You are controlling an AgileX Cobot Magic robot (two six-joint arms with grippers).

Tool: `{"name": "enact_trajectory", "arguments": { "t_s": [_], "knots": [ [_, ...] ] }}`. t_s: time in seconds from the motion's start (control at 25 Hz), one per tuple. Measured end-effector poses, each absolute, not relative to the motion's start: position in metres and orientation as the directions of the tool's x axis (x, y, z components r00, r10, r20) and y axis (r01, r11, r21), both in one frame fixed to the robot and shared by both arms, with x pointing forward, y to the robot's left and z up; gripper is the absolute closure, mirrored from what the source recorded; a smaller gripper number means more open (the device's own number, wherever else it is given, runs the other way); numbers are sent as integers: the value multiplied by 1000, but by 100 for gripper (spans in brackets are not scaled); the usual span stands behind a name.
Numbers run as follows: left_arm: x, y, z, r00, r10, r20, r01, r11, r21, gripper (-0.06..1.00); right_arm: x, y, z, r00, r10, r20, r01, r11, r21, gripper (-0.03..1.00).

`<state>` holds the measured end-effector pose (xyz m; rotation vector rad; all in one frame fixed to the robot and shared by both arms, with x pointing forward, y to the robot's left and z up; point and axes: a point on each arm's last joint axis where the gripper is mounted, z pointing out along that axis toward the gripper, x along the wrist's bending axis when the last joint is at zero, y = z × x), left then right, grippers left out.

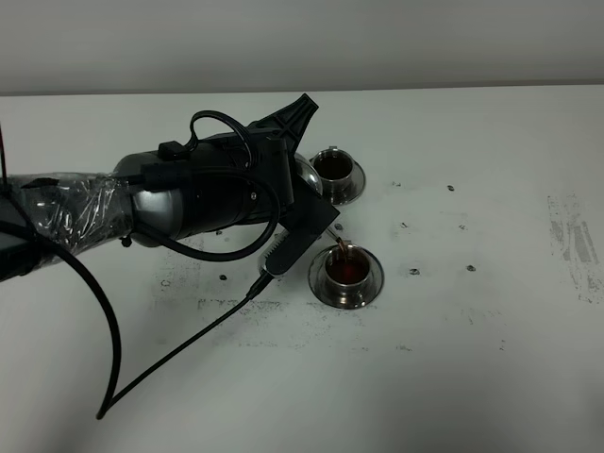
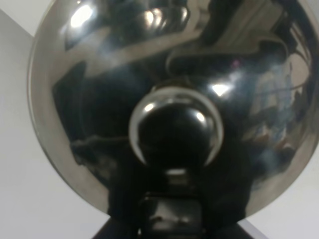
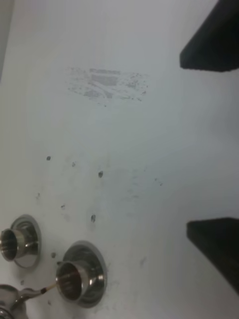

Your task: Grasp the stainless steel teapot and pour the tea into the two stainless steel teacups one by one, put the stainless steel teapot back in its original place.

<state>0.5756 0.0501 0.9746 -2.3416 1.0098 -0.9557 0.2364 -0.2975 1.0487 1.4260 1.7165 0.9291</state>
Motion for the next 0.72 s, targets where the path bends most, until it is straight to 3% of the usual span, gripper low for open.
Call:
{"name": "enact_trajectory", "arguments": {
  "t_s": [0.72],
  "knots": [
    [576, 49, 975, 484, -762, 431, -473, -642, -603, 77, 236, -298, 1049, -140, 987, -74, 478, 133, 868, 38]
  ]
}}
